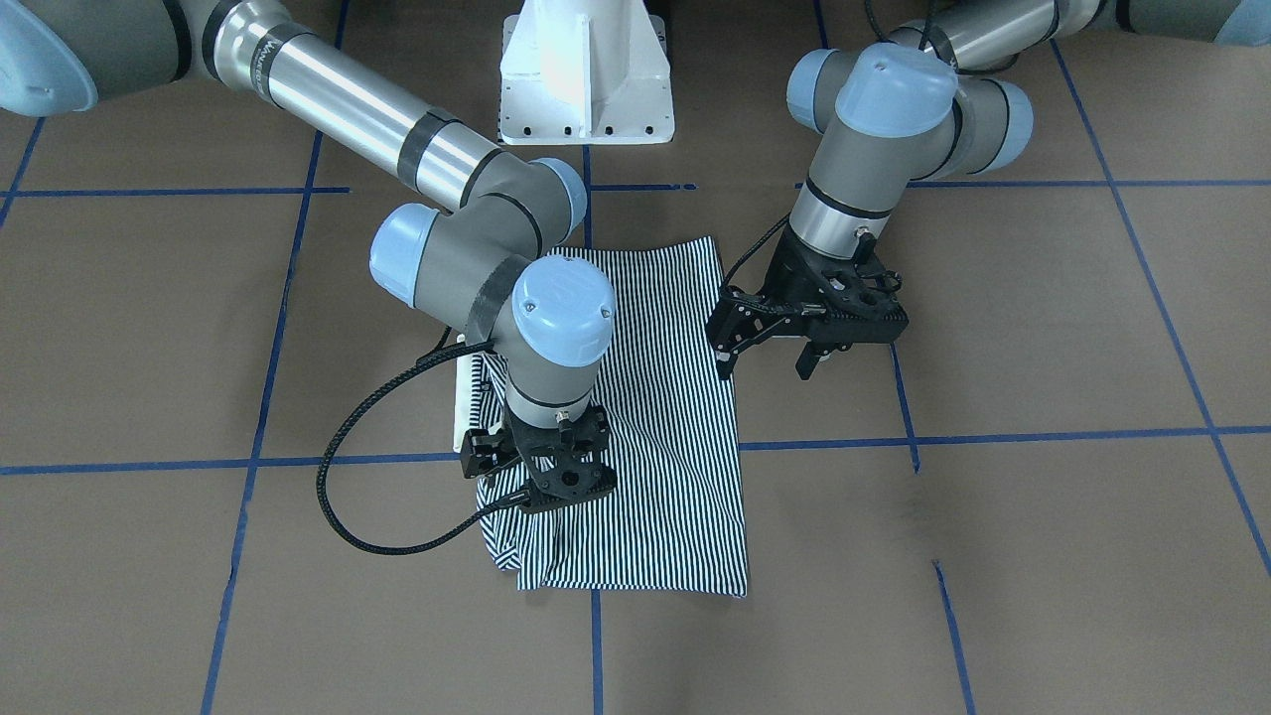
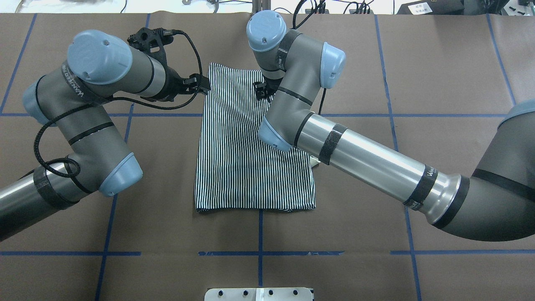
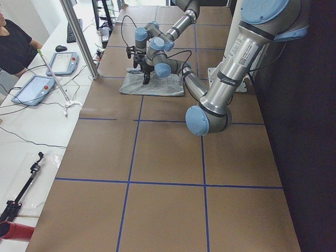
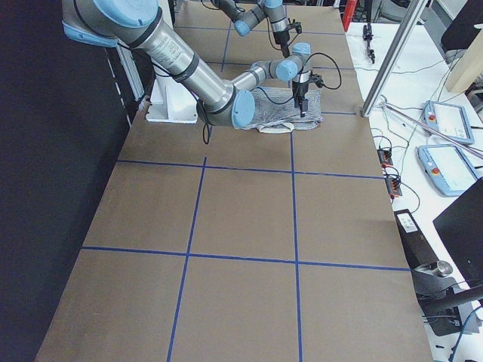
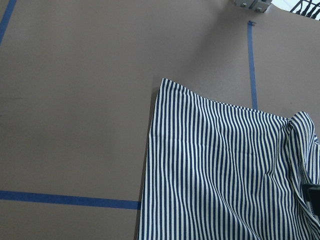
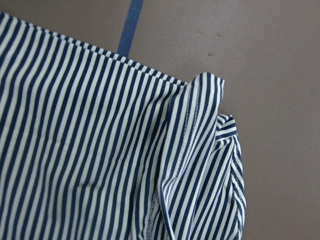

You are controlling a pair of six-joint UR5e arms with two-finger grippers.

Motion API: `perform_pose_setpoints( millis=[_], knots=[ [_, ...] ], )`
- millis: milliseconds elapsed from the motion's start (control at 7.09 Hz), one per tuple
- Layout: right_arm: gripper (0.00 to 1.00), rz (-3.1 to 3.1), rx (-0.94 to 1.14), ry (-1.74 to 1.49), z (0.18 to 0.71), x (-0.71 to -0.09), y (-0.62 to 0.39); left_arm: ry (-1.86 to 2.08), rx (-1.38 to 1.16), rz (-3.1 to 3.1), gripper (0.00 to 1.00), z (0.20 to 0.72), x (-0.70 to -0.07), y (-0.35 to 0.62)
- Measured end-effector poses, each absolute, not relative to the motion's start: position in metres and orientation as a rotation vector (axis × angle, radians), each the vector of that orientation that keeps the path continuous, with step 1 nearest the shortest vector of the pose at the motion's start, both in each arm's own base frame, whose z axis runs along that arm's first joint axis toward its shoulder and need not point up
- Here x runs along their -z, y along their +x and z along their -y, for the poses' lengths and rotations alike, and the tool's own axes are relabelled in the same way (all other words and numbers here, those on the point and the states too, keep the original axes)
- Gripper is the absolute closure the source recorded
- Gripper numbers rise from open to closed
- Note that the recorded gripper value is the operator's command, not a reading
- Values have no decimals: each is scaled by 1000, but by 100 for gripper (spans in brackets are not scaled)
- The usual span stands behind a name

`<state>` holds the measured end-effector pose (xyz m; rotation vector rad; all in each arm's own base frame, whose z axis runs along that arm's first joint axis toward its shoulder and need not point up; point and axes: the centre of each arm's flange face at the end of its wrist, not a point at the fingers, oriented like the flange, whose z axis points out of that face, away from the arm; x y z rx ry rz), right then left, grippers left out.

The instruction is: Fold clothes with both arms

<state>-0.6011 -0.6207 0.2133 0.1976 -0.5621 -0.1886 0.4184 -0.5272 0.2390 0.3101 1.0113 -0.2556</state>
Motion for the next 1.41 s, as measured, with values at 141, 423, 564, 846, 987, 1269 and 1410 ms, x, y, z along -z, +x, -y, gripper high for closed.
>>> perform_pose_setpoints(
  millis=[141, 423, 564, 846, 987, 1269, 1410],
  knots=[
    [0, 550, 205, 191, 616, -223, -608, 311, 256, -1012, 0, 528, -239, 418],
    [0, 531, 228, 185, 613, -238, -610, 311, 257, -1012, 0, 528, -239, 418],
    [0, 524, 241, 187, 614, -242, -609, 311, 257, -1012, 0, 528, -239, 418],
    [0, 510, 253, 192, 625, -251, -597, 311, 258, -1012, 0, 528, -239, 418],
    [0, 495, 261, 200, 642, -262, -576, 310, 258, -1013, 0, 528, -239, 418],
    [0, 456, 295, 218, 685, -299, -513, 311, 257, -1015, 0, 527, -237, 418],
    [0, 459, 300, 227, 701, -301, -490, 311, 257, -1015, 0, 527, -237, 418]
  ],
)
